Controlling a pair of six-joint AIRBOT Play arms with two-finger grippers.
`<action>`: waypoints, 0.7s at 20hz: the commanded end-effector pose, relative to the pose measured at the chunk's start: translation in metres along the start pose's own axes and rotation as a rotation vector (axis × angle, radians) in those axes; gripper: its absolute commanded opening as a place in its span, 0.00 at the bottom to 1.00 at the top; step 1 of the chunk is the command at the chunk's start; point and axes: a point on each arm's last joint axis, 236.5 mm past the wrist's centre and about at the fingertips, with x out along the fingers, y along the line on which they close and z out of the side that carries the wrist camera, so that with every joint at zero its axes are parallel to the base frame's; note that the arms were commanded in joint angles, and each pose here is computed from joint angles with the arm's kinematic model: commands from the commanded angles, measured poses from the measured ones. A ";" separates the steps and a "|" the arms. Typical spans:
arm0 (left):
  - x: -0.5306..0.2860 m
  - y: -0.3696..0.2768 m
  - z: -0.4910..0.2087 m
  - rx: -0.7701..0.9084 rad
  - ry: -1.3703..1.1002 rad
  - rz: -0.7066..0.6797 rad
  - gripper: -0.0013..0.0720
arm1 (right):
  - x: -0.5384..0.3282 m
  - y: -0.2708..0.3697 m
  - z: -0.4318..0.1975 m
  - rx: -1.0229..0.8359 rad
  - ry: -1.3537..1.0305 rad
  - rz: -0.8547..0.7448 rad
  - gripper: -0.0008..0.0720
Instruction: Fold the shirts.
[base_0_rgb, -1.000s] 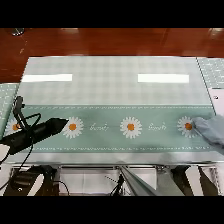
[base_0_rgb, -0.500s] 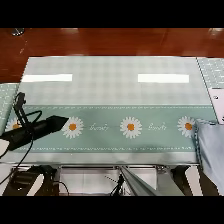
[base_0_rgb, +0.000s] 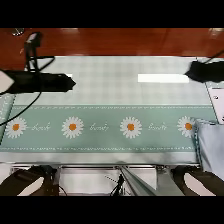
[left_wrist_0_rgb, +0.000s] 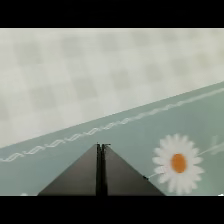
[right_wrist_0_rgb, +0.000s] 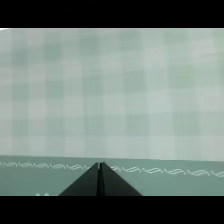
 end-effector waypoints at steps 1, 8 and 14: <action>0.043 0.037 -0.034 0.058 0.149 0.224 0.05 | 0.081 0.016 -0.070 -0.151 0.242 -0.193 0.04; 0.059 0.056 -0.089 0.002 0.288 0.258 0.05 | 0.103 -0.015 -0.116 -0.076 0.400 -0.287 0.04; 0.059 0.056 -0.089 0.002 0.290 0.258 0.05 | 0.103 -0.015 -0.116 -0.076 0.399 -0.287 0.04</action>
